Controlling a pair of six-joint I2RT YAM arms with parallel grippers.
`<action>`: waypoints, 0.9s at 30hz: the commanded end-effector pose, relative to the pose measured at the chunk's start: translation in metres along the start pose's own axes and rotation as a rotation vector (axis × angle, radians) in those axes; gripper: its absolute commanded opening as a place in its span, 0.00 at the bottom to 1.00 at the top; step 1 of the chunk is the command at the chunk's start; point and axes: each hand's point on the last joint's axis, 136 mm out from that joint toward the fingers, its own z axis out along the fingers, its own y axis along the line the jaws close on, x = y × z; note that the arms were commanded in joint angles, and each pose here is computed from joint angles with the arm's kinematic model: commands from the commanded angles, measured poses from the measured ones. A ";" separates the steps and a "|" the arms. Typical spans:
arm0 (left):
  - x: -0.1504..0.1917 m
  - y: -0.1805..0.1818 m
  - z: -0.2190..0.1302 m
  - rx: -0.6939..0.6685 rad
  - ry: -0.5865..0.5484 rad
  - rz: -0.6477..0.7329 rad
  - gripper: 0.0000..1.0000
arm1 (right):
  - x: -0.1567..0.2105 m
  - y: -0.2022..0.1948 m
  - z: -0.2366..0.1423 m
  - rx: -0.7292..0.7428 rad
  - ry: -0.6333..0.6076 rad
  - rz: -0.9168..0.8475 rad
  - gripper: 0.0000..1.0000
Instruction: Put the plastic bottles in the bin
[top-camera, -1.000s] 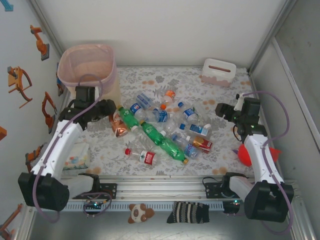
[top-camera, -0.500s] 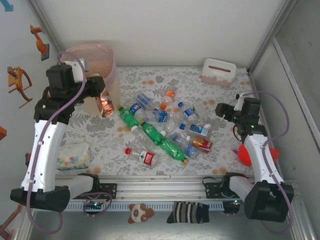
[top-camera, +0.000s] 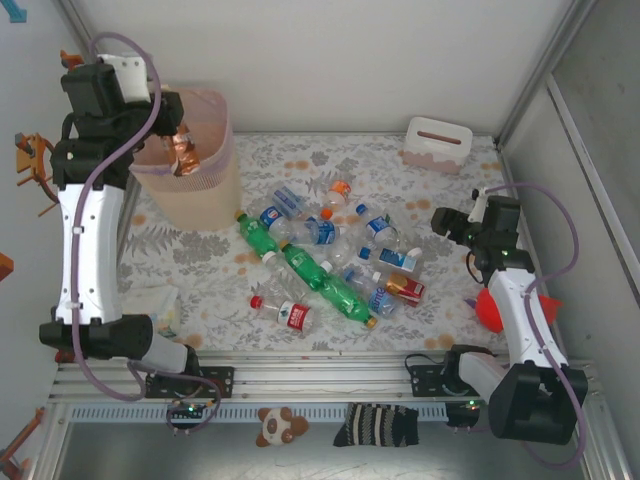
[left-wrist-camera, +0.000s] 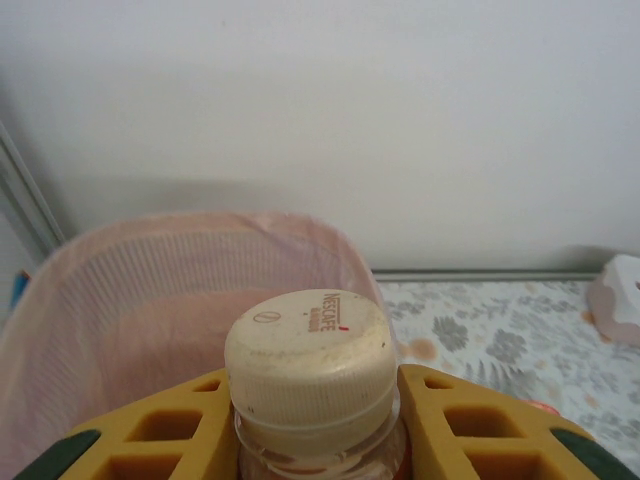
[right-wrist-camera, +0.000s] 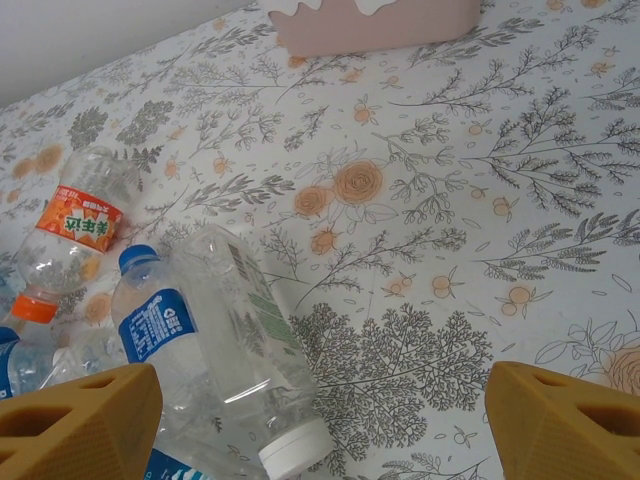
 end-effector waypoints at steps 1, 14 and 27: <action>-0.019 0.020 0.010 -0.085 -0.040 0.080 0.32 | -0.010 0.002 -0.006 0.009 -0.026 -0.020 0.83; 0.008 0.068 0.112 -0.137 0.088 0.141 0.30 | -0.009 -0.002 -0.004 0.035 -0.018 -0.030 0.83; 0.150 0.086 0.195 -0.116 0.489 0.092 0.33 | -0.007 -0.006 0.000 0.049 -0.007 -0.031 0.83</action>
